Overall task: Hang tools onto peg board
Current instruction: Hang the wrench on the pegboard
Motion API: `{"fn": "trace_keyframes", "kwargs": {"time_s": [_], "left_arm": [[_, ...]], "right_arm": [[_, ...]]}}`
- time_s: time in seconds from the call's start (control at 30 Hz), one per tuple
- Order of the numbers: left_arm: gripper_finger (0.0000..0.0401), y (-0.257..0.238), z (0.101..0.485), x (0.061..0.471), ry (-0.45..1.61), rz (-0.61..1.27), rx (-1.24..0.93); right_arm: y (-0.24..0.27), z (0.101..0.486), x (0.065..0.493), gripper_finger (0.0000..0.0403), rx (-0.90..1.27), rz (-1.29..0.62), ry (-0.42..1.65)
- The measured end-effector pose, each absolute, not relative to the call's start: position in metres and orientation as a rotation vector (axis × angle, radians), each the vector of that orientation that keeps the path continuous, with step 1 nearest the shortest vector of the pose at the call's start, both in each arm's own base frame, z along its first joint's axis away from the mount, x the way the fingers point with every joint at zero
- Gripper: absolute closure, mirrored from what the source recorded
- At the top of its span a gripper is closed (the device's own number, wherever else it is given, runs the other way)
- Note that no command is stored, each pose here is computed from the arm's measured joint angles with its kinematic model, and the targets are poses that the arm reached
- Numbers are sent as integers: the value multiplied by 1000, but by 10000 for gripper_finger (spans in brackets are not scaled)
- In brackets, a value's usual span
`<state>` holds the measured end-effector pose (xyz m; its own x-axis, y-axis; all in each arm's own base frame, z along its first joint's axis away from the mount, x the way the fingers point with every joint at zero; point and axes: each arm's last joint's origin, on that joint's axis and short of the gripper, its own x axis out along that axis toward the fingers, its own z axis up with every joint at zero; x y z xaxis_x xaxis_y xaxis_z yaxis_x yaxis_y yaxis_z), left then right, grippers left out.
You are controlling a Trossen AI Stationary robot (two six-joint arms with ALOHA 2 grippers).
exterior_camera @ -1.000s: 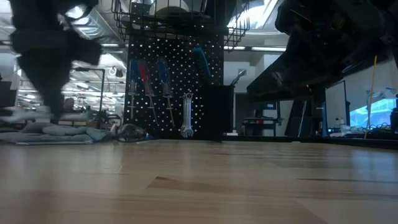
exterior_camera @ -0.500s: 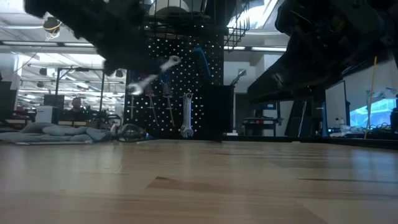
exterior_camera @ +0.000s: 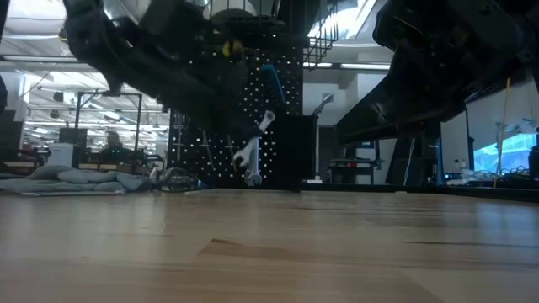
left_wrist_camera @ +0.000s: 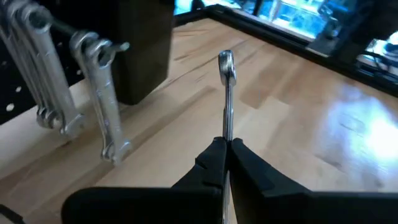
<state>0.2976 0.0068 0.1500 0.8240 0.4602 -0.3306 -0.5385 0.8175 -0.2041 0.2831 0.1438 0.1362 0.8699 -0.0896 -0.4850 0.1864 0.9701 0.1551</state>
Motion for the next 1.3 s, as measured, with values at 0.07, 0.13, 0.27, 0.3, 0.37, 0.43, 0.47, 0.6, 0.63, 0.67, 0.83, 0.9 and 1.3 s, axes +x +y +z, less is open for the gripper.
{"fn": "trace_keyframes", "kwargs": {"time_s": [0.07,0.13,0.27,0.3,0.37,0.43,0.47,0.6,0.63,0.67,0.83,0.9,1.3], "left_arm": [[400,12,143,299,271,557,-309],[400,16,138,300,259,568,-316],[400,21,139,299,201,574,-322],[400,23,139,298,188,577,-323],[400,26,137,293,163,583,-331],[400,29,133,287,150,596,-354],[400,30,131,284,149,603,-366],[400,37,126,276,137,633,-404],[400,38,127,275,121,633,-408],[400,39,128,275,113,633,-406],[400,39,130,278,114,585,-396],[400,39,130,278,119,580,-384],[400,56,128,275,139,623,-384]], "right_arm": [[144,136,283,246,201,-145,496],[144,136,283,246,200,-145,496],[144,136,283,246,199,-145,498],[144,136,283,246,199,-145,498],[144,136,283,246,197,-146,502],[144,136,283,246,196,-146,503],[144,136,283,246,196,-147,503],[144,136,283,246,195,-147,503],[143,136,283,246,194,-151,502],[143,136,283,246,193,-155,499],[143,136,283,246,192,-160,497],[143,136,283,246,192,-160,497],[143,136,283,246,192,-160,496]]}}
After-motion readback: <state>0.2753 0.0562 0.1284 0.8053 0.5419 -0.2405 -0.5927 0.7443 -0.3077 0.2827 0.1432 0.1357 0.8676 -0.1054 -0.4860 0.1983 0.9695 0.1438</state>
